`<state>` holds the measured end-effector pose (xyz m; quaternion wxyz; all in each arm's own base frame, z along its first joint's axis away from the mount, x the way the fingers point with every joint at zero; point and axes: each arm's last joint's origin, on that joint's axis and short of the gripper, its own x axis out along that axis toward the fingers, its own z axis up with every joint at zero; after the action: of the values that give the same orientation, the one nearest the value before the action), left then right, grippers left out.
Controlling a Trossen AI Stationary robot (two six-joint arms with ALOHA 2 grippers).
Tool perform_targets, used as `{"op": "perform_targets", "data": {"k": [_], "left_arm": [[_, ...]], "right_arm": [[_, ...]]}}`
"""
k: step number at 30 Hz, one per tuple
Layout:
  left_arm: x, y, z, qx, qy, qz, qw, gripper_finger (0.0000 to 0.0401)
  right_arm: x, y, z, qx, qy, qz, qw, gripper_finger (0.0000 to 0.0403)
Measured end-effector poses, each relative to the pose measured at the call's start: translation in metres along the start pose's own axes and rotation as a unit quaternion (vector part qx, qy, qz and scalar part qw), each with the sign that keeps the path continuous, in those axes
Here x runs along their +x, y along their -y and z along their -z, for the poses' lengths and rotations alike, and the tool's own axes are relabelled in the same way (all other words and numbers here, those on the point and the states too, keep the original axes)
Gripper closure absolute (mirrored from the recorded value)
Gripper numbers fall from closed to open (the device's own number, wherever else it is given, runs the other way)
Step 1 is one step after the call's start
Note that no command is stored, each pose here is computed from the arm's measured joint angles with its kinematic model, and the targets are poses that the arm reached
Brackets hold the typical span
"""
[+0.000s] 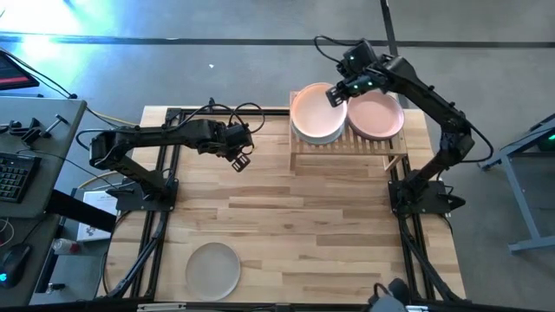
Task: Place and stack plates onto a shelf
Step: Stack the light orange plate on top of the light blue plate on the shelf
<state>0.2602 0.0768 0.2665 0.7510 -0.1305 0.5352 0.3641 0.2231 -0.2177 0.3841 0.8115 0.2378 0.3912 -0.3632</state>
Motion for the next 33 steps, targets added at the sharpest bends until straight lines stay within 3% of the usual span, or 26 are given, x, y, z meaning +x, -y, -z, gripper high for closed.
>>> {"op": "perform_targets", "data": {"k": [9,14,21,26,33], "left_arm": [[0.000,0.000,0.000,0.000,0.000,0.000,1.000,0.0323],[0.000,0.000,0.000,0.000,0.000,0.000,1.000,0.0323],[0.000,0.000,0.000,-0.004,0.001,0.001,1.000,0.0323],[0.000,0.000,0.000,-0.005,0.001,0.001,1.000,0.0323],[0.000,0.000,0.000,-0.005,0.002,0.001,1.000,0.0323]], "right_arm": [[-0.063,0.008,0.014,0.018,0.076,0.020,0.997,0.0403],[-0.082,0.005,0.024,0.023,0.092,0.025,0.995,0.0403],[-0.053,0.002,0.043,0.046,0.129,-0.005,0.991,0.0403],[-0.058,0.010,0.040,0.074,0.194,-0.039,0.977,0.0403],[-0.033,0.009,0.036,0.072,0.147,-0.036,0.986,0.0403]]}}
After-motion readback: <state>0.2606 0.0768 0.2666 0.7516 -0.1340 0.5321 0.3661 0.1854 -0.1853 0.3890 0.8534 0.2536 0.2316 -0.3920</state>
